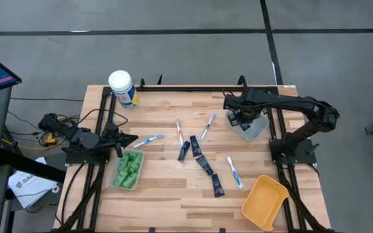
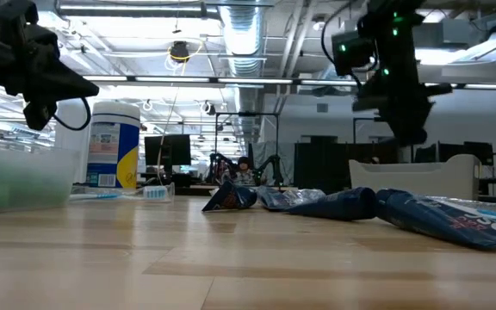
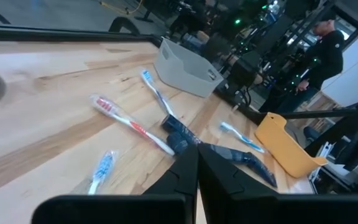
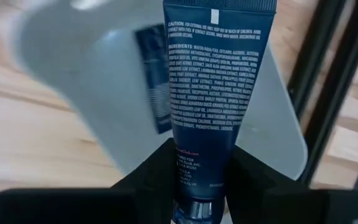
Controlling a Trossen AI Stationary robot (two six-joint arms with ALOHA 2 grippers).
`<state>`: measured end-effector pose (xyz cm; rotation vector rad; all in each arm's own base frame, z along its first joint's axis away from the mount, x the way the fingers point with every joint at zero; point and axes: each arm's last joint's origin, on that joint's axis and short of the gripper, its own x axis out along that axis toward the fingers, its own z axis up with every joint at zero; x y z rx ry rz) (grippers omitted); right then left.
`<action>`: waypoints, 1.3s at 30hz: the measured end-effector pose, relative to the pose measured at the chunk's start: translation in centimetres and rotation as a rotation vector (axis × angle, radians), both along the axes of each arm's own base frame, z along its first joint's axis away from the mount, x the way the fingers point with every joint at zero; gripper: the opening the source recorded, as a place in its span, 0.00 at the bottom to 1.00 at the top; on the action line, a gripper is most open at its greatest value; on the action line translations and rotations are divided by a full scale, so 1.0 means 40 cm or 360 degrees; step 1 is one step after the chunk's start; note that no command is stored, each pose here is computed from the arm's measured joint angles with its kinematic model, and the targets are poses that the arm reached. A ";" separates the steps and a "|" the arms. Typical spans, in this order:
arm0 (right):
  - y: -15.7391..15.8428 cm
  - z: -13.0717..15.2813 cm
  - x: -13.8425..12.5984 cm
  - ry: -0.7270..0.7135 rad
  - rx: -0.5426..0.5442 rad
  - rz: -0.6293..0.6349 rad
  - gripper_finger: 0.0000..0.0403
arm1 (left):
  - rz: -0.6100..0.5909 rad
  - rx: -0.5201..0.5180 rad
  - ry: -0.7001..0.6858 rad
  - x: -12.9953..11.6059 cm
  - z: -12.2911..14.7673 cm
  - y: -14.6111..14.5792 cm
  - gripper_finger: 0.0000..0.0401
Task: Pick & Place Travel size toiletries
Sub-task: Put the blue shave cream tube into the gray bin
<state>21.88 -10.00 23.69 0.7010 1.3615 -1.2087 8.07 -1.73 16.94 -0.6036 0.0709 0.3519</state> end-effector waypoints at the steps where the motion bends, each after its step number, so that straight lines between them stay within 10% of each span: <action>1: -0.003 -0.009 -0.006 0.0020 0.0009 -0.0006 0.23 | 0.0000 -0.0001 0.0000 0.000 0.000 0.000 0.01; 17: 0.006 -0.082 -0.050 0.0184 0.0093 0.0003 0.47 | 0.0002 -0.0002 -0.0003 0.001 0.001 0.000 0.01; 25: 0.026 0.033 0.025 -0.0179 0.0133 0.0111 0.69 | 0.0003 -0.0007 -0.0011 0.001 0.002 0.000 0.00; 39: 0.351 0.128 0.159 -0.0770 0.0235 0.0178 0.71 | 0.0002 -0.0008 -0.0019 0.001 0.003 0.000 0.00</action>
